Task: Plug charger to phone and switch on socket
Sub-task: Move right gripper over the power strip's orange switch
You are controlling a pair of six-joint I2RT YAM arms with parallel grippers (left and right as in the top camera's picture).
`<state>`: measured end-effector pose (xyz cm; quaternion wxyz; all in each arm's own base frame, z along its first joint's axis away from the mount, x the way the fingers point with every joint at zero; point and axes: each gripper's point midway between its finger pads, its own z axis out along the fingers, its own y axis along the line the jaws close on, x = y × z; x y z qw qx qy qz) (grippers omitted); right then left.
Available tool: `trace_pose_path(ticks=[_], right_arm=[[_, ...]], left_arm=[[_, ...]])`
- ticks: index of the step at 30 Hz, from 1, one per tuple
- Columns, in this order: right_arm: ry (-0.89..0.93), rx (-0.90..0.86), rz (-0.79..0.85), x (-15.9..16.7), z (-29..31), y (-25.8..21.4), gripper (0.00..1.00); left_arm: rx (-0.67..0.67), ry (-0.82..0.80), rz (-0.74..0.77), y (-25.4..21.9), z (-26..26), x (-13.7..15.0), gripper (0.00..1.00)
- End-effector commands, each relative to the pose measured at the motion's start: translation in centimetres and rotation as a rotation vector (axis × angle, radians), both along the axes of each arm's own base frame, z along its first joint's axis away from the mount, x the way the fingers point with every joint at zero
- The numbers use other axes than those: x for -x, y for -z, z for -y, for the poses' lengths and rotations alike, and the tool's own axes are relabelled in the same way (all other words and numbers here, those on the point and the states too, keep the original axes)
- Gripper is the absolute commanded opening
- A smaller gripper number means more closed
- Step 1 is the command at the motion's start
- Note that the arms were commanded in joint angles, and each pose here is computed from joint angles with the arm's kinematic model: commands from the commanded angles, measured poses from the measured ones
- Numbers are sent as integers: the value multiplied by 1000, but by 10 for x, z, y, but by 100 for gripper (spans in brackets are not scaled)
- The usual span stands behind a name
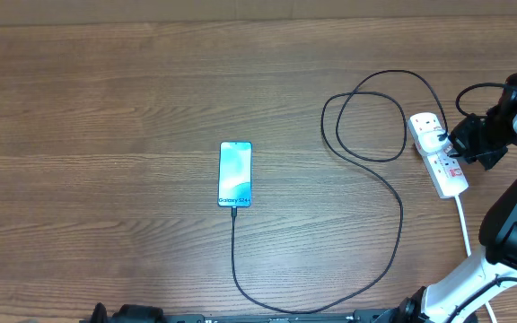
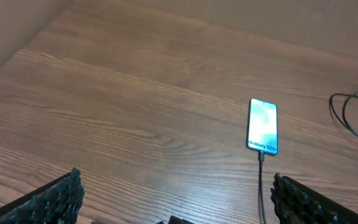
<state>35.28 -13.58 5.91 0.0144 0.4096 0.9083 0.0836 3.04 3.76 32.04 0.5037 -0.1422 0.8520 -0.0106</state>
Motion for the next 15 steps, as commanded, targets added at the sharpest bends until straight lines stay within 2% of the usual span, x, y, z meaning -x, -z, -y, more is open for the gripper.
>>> trace_pose_path(ticks=[1,15], right_arm=[[20,-4,4,-10,4,8,4],[37,5,40,-21,8,10,4]], left_arm=[[-8,-28,27,-1,-5,5,100],[-8,-28,27,-1,-5,5,100]])
